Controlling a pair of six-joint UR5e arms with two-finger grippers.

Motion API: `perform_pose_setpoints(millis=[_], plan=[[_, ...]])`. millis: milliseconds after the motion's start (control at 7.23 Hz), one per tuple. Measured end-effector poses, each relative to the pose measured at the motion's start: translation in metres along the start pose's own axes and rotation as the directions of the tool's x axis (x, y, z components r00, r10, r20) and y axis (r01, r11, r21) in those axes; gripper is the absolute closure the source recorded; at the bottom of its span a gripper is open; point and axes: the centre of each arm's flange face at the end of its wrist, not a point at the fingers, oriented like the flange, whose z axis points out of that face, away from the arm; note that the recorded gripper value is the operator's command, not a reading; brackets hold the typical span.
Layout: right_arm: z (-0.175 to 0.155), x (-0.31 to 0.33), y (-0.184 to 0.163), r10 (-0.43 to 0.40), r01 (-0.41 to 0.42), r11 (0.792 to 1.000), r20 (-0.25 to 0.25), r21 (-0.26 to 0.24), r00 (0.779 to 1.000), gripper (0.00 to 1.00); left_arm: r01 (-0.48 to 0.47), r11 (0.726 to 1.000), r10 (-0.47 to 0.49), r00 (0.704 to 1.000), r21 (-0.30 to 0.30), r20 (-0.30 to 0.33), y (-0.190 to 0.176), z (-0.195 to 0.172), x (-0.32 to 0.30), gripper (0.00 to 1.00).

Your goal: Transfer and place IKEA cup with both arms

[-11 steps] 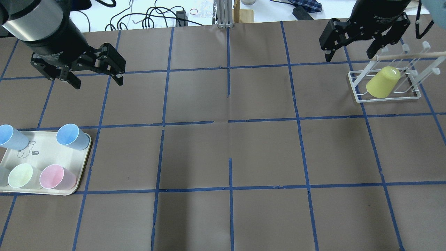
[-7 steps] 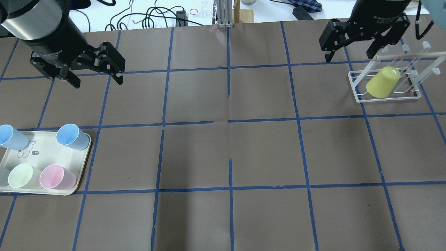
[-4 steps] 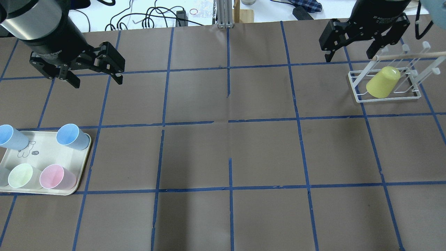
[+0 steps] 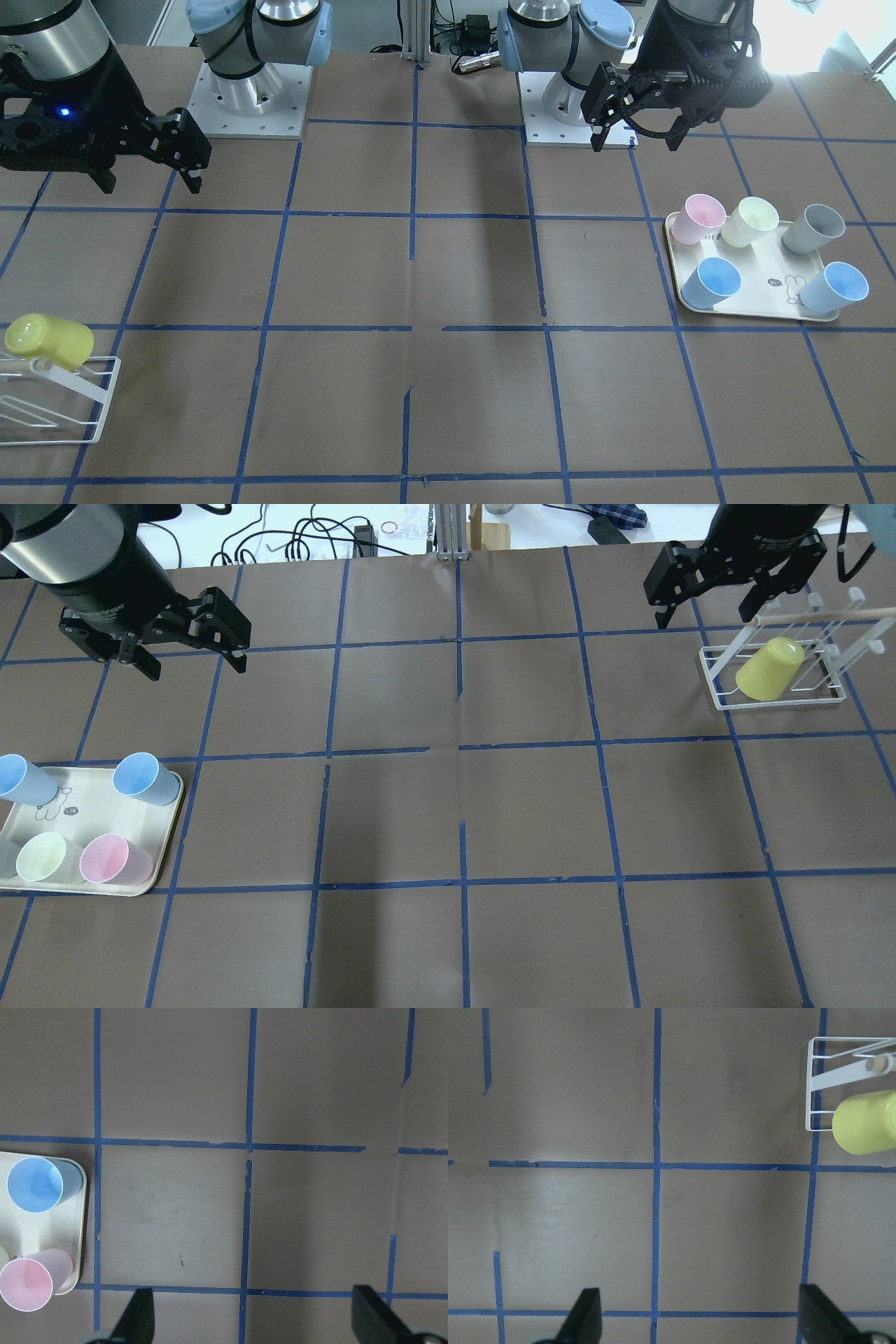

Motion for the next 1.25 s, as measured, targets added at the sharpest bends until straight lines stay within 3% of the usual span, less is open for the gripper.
perform_pose_setpoints(millis=[830,1245], plan=[[-0.011,0.014,-0.017,0.024,-0.024,1.0,0.0,-0.015,1.0,0.0,0.0,1.0,0.0,1.0,0.001,-0.001,-0.001,0.001,0.0,0.0],[0.003,0.069,-0.036,0.034,-0.035,0.999,-0.047,-0.024,0.998,0.0,0.0,1.0,0.0,1.0,0.003,-0.001,-0.001,0.0,0.0,0.0]])
